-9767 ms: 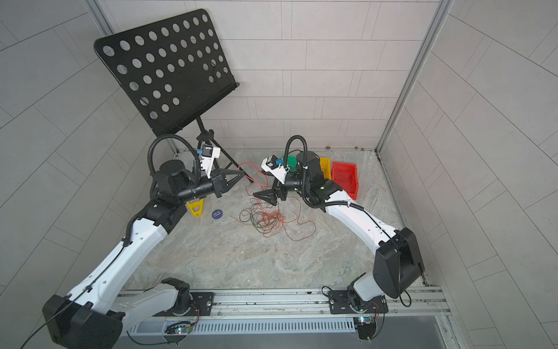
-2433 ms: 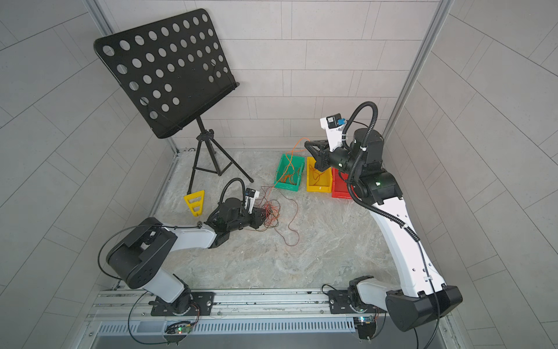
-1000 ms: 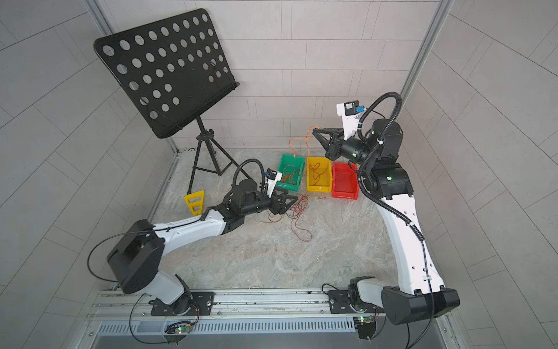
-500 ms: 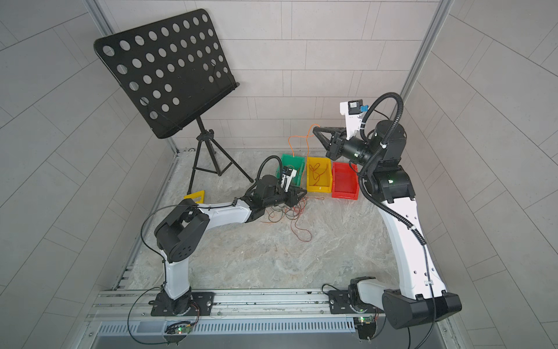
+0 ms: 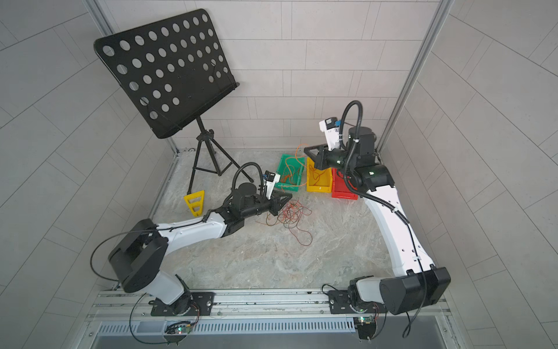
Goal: Untangle and sort cables by color
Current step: Untie the cable.
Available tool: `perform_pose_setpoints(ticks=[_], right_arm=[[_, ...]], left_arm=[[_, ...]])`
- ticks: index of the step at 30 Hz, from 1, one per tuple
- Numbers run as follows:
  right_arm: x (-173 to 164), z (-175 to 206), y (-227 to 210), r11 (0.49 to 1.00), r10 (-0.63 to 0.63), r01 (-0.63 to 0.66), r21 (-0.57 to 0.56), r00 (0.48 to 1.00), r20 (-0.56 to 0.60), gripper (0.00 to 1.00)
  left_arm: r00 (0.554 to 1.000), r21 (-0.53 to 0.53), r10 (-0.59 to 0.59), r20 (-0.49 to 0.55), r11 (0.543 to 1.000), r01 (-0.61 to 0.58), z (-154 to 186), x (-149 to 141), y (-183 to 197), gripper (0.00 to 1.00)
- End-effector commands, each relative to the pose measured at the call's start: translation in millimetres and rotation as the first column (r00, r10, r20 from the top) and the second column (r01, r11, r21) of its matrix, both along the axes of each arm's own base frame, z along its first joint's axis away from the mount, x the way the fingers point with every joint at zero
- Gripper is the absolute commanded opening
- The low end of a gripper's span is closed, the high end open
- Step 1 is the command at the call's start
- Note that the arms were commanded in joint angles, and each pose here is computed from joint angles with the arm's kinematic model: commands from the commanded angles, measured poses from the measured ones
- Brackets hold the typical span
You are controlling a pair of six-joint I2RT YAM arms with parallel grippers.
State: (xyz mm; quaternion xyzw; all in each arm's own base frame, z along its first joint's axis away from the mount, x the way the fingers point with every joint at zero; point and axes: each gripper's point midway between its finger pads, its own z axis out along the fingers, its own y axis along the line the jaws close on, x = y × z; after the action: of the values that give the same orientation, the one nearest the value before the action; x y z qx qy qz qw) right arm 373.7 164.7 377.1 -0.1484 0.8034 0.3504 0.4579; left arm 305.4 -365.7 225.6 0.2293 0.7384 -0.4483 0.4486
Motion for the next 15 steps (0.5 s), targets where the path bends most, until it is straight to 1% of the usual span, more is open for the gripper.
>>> perform_pose_setpoints(ticks=[1,3,4,5,6,8,10,15], right_arm=[[-0.6,-52.9,-10.1,0.987,-0.038,0.02,-0.159,0.993,-0.11,0.19],[-0.8,-57.4,-20.9,0.976,-0.091,0.07,-0.207,0.992,-0.092,0.36],[-3.0,-54.8,-24.0,0.973,-0.105,0.087,-0.214,0.992,-0.073,0.42],[-6.0,-50.5,-27.8,0.97,-0.121,0.107,-0.217,0.991,-0.049,0.48],[-9.8,-46.8,-30.3,0.969,-0.132,0.122,-0.217,0.991,-0.033,0.5],[-20.8,-40.7,-32.8,0.97,-0.142,0.136,-0.201,0.99,-0.015,0.51],[-34.2,-39.7,-30.2,0.976,-0.134,0.128,-0.175,0.991,-0.022,0.49],[-73.8,-45.2,-5.9,0.995,-0.035,0.029,-0.099,0.998,-0.06,0.42]], left_arm=[[0.999,0.017,0.032,-0.024,0.999,-0.031,6.6,-9.0,14.5,0.0],[0.997,0.024,0.066,-0.043,0.998,-0.065,9.5,-11.1,23.8,0.0],[0.995,0.026,0.081,-0.053,0.996,-0.08,9.3,-11.6,27.8,0.0],[0.992,0.032,0.103,-0.069,0.994,-0.101,8.4,-11.4,32.5,0.0],[0.988,0.032,0.124,-0.087,0.992,-0.121,7.6,-10.1,36.8,0.0],[0.98,0.018,0.157,-0.124,0.988,-0.156,6.5,-7.4,44.3,0.0],[0.971,-0.003,0.183,-0.152,0.983,-0.185,6.4,-4.4,50.1,0.0],[0.957,-0.038,0.209,-0.203,0.975,-0.221,5.4,0.1,57.9,0.0]])
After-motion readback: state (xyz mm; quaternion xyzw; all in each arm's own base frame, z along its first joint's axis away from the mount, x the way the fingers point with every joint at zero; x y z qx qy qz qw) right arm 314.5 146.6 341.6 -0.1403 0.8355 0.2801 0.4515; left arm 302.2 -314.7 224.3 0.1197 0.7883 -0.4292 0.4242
